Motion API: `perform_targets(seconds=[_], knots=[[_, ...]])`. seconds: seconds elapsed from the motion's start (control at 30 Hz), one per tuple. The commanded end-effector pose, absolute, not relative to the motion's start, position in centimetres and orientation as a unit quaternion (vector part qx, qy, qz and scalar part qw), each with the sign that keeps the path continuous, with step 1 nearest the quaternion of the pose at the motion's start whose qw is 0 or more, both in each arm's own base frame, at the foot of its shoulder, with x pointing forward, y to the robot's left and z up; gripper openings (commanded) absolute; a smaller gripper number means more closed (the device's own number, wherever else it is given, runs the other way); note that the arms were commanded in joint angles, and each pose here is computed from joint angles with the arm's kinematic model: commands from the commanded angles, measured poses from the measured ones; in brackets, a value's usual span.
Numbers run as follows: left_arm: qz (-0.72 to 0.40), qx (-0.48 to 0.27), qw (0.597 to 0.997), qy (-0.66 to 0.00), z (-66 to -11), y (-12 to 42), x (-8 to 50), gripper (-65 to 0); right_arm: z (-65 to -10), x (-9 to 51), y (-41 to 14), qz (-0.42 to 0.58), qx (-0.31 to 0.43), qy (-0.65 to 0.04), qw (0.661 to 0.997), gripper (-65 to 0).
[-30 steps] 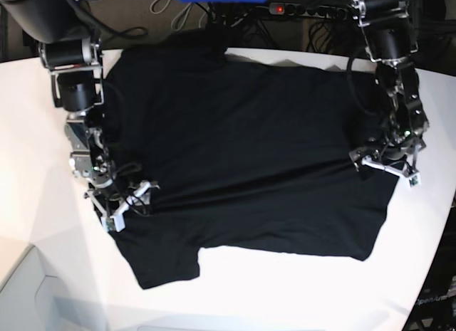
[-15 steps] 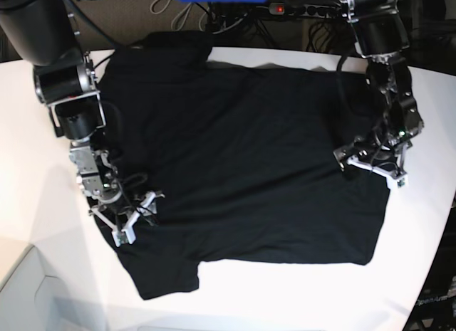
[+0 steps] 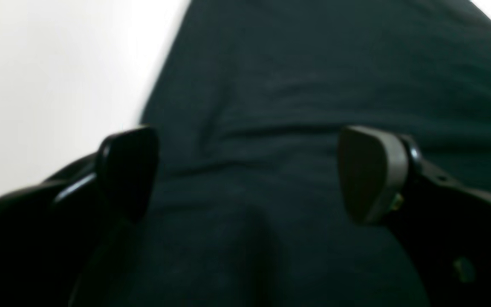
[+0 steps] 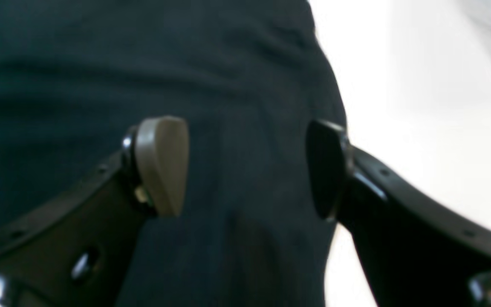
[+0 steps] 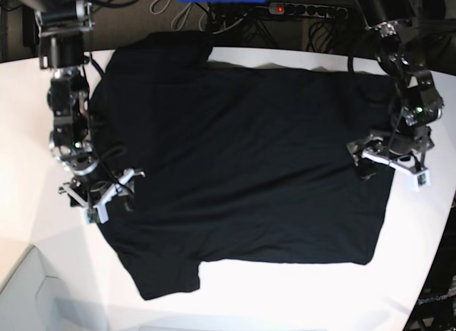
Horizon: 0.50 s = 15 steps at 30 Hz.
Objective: Layout the t-shirt on the table in an organized manner, then fold the t-shirt properly
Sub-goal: 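Grasp the shirt with both grippers and pull it to straighten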
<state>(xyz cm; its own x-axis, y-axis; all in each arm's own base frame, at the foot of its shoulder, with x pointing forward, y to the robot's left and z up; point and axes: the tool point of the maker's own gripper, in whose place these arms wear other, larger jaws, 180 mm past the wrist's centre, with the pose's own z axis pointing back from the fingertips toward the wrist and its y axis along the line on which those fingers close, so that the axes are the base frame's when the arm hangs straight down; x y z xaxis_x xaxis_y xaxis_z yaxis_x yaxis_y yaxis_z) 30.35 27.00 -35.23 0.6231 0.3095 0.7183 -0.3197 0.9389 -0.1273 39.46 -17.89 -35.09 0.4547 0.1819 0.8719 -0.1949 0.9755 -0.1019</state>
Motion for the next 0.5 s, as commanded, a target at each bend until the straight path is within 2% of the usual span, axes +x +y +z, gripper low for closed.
perform_targets(seconds=[0.0,0.17,0.3,0.4,0.47], knots=[[0.178,0.010,0.897,-0.405,-34.8,27.6,30.4,0.0,-33.7,39.2,-17.5,0.107,0.011,-0.528,0.843,-22.8],[0.204,0.024,0.913,-0.352,-38.7,29.9,28.1,0.0,-38.1,33.6,-16.7,0.076,0.030,-0.472,0.878,-22.8],[0.165,0.001,0.932,-0.324,-41.1,29.1,27.7,0.0,-40.9,32.4,-16.6,0.056,0.040,-0.441,0.895,-22.8],[0.155,-0.010,0.932,-0.327,-41.9,28.7,28.4,0.0,-42.8,31.9,-16.9,0.049,0.042,-0.418,0.906,-22.8],[0.167,-0.013,0.933,-0.319,-43.6,28.8,28.1,0.0,-43.1,32.6,-17.0,0.045,0.044,-0.424,0.903,-22.8]])
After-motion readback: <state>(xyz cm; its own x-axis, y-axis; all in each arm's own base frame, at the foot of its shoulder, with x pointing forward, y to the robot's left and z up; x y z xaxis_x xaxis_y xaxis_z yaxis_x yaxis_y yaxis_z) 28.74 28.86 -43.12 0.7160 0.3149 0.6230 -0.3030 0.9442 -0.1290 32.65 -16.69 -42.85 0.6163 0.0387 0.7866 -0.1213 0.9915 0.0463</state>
